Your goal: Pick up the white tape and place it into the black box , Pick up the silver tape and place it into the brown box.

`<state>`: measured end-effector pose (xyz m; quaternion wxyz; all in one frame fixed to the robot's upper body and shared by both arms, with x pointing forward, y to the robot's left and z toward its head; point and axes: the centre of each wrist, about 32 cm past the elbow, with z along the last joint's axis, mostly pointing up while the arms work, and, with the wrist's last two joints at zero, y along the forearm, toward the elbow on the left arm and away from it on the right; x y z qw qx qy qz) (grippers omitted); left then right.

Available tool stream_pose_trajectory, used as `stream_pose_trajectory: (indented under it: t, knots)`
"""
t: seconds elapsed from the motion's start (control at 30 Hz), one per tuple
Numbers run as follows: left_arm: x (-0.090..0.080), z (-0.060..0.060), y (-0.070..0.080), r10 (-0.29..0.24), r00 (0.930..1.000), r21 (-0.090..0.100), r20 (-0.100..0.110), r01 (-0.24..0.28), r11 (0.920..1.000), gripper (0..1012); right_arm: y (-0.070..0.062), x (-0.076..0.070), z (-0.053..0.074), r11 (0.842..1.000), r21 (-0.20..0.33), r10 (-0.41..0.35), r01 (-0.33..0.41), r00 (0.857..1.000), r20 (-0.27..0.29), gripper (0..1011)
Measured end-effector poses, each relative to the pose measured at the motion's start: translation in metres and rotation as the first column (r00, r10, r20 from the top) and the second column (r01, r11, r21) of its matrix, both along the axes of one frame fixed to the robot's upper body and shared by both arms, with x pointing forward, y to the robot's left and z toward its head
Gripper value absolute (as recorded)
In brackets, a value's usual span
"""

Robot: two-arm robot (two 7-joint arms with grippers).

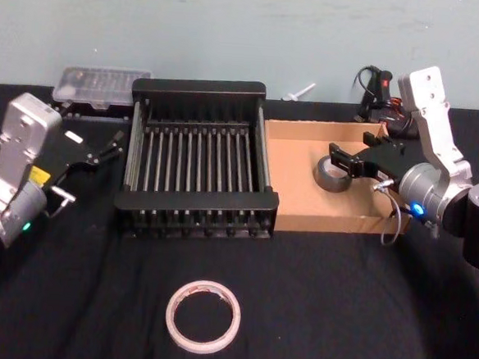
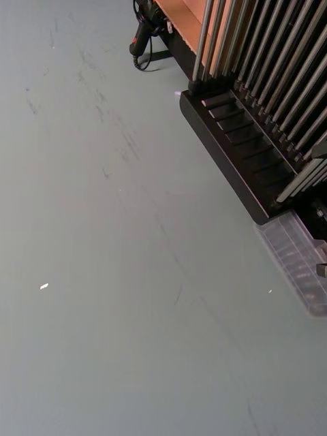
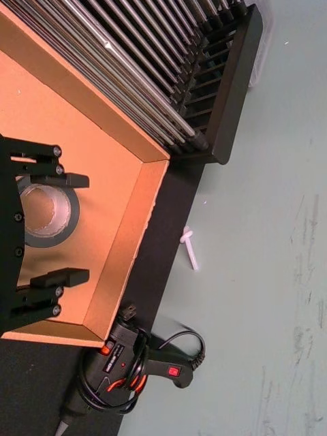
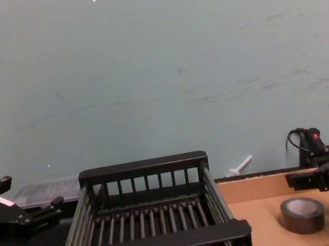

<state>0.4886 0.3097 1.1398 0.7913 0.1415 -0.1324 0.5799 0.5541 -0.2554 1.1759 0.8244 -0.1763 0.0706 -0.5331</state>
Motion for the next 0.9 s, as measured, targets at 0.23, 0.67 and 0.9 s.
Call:
stream_pose_trajectory:
  t: [0.23,0.67,0.9]
  knots:
    - [0.0,0.0,0.0,0.0,1.0,0.0,0.0,0.0,1.0,1001,0.0,-0.0001,0.0,1.0,0.001,0.0,0.0,1.0,0.0,931]
    - [0.0,0.0,0.0,0.0,1.0,0.0,0.0,0.0,1.0,1001,0.0001,-0.0001,0.0002,1.0,0.001,0.0,0.0,1.0,0.0,1002]
    - [0.0,0.0,0.0,0.0,1.0,0.0,0.0,0.0,1.0,1001,0.0,-0.0001,0.0002,1.0,0.001,0.0,0.0,1.0,0.0,1002]
